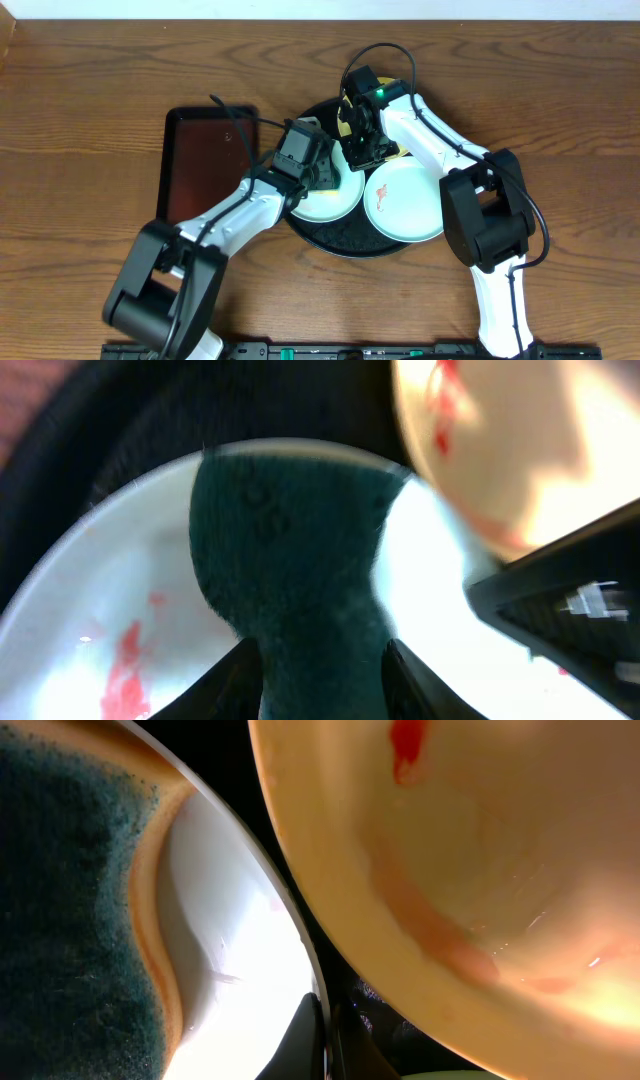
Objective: Clean dirty plates on tray and stack at the side
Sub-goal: 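Scrub the left pale green plate with the sponge in the left gripper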
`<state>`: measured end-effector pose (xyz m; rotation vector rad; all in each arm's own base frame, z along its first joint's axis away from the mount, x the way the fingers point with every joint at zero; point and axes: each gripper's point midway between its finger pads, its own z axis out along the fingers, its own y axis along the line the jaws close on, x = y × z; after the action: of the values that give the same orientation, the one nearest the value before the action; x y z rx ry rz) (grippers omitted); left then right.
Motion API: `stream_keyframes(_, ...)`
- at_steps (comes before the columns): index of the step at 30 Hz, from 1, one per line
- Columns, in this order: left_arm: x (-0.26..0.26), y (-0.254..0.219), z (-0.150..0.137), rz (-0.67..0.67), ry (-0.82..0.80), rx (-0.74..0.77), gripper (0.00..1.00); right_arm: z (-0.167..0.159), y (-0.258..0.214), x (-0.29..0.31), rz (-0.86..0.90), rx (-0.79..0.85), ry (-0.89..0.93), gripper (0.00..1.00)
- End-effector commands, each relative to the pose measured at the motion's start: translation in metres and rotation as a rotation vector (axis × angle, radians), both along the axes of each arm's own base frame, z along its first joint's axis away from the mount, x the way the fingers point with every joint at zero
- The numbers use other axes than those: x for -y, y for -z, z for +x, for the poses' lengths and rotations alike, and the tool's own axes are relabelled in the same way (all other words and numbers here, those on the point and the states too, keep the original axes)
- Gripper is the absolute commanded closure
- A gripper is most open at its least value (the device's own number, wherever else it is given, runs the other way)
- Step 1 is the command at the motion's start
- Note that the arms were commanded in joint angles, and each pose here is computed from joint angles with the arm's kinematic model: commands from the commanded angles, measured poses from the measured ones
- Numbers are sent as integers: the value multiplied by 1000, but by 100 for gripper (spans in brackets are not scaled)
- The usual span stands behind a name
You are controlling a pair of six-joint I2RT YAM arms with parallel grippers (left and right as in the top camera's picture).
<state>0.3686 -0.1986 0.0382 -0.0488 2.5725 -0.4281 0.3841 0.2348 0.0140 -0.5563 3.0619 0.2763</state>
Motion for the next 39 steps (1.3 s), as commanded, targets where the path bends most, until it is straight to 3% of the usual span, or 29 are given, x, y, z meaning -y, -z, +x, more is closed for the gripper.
stream_keyframes(1,3,11,-2,1,20,-32,62,3,-20,-16,51,37,-19,99)
stream_keyframes(10,-7,15,-1,52,-11,-30,91,4,-20,-16,52,39,-19,99)
stream_keyframes(20,-54,28,-13,296,-79,-67,92,1,-20,-14,47,29,-19,99)
stream_keyframes(27,-84,12,-3,487,-106,17,92,-2,-19,-13,39,17,-19,99)
stream_keyframes(34,-67,-26,3,367,-87,96,92,-2,-19,-11,33,18,-18,99)
stream_keyframes(39,-21,-44,-5,77,-22,67,92,-1,-19,-12,35,20,-18,99)
